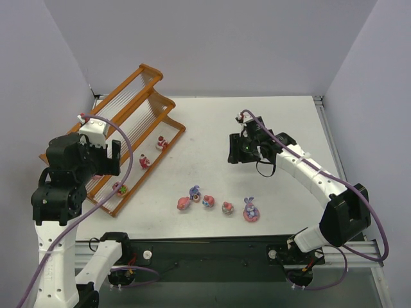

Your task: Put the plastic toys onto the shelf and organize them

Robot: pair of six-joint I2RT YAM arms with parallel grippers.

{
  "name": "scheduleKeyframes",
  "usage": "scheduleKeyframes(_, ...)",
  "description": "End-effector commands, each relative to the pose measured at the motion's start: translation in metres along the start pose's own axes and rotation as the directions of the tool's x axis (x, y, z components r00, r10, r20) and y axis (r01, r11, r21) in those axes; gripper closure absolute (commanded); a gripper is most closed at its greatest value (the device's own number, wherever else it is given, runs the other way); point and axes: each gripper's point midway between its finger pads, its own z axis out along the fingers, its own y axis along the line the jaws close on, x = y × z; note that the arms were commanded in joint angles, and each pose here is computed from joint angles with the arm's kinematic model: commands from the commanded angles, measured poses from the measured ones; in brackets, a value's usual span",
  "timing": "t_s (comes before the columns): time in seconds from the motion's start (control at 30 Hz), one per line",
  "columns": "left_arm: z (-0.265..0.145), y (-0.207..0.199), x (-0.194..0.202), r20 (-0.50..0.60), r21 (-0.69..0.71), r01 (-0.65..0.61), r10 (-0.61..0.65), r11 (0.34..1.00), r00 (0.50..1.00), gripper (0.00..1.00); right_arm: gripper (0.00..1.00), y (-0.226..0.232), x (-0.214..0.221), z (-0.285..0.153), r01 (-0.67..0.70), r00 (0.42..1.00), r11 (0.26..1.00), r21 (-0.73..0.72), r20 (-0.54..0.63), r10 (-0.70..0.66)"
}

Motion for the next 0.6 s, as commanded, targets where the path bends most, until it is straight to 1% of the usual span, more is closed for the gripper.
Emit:
scheduleKeyframes(0.0,-0.008,-0.037,-0.019,0.073,0.207,0.055,-0.071,0.977,0.995,0.14,0.56,0.001,-0.007,-0.017,-0.021,0.999,1.0,-0.007,0.04,0.021)
scheduleKeyframes(0.03,-0.007,-0.05,-0.019,0.071,0.273,0.061,-0.084,0.96,0.994,0.14,0.56,0.001,-0.006,-0.016,-0.024,0.999,1.0,-0.007,0.037,0.024)
scheduleKeyframes(0.1,-0.003,-0.063,-0.024,0.082,0.34,0.098,-0.134,0.935,0.988,0.14,0.56,-0.001,-0.002,-0.017,-0.038,0.999,0.999,-0.002,0.031,0.038)
scheduleKeyframes(0.13,0.002,-0.073,-0.017,0.055,0.388,0.12,-0.153,0.914,0.987,0.15,0.56,-0.002,-0.002,-0.017,-0.048,0.998,0.999,0.001,0.032,0.048)
scheduleKeyframes(0.17,0.004,-0.08,-0.022,0.054,0.419,0.163,-0.204,0.893,0.977,0.17,0.56,-0.004,-0.001,-0.017,-0.054,0.998,0.999,0.004,0.029,0.054)
scheduleKeyframes(0.23,0.006,-0.1,-0.019,0.037,0.497,0.182,-0.23,0.848,0.972,0.21,0.56,-0.005,0.003,-0.017,-0.066,0.998,0.998,0.008,0.022,0.066)
scheduleKeyframes(0.3,0.016,-0.121,-0.011,0.033,0.554,0.192,-0.251,0.81,0.967,0.28,0.56,-0.005,0.006,-0.017,-0.076,0.997,0.997,0.008,0.016,0.076)
scheduleKeyframes(0.33,0.011,-0.138,-0.008,0.05,0.576,0.157,-0.226,0.802,0.973,0.28,0.56,-0.006,0.008,-0.017,-0.079,0.997,0.997,0.009,0.013,0.079)
scheduleKeyframes(0.37,0.019,-0.148,-0.001,0.051,0.578,0.144,-0.212,0.803,0.976,0.28,0.56,-0.006,0.009,-0.016,-0.083,0.997,0.997,0.009,0.01,0.083)
scheduleKeyframes(0.47,0.019,-0.187,0.01,0.071,0.61,0.055,-0.124,0.79,0.99,0.28,0.56,-0.006,0.014,-0.015,-0.093,0.996,0.996,0.009,0.0,0.093)
scheduleKeyframes(0.5,0.032,-0.198,0.021,0.042,0.592,0.042,-0.083,0.805,0.996,0.28,0.56,-0.007,0.014,-0.015,-0.096,0.995,0.995,0.011,0.002,0.096)
scheduleKeyframes(0.53,0.027,-0.219,0.029,0.042,0.628,-0.007,-0.026,0.778,0.999,0.28,0.56,-0.007,0.015,-0.015,-0.097,0.995,0.995,0.012,0.0,0.097)
scheduleKeyframes(0.57,0.031,-0.229,0.033,0.042,0.632,-0.034,0.01,0.775,0.999,0.29,0.56,-0.007,0.016,-0.015,-0.099,0.995,0.995,0.014,-0.001,0.099)
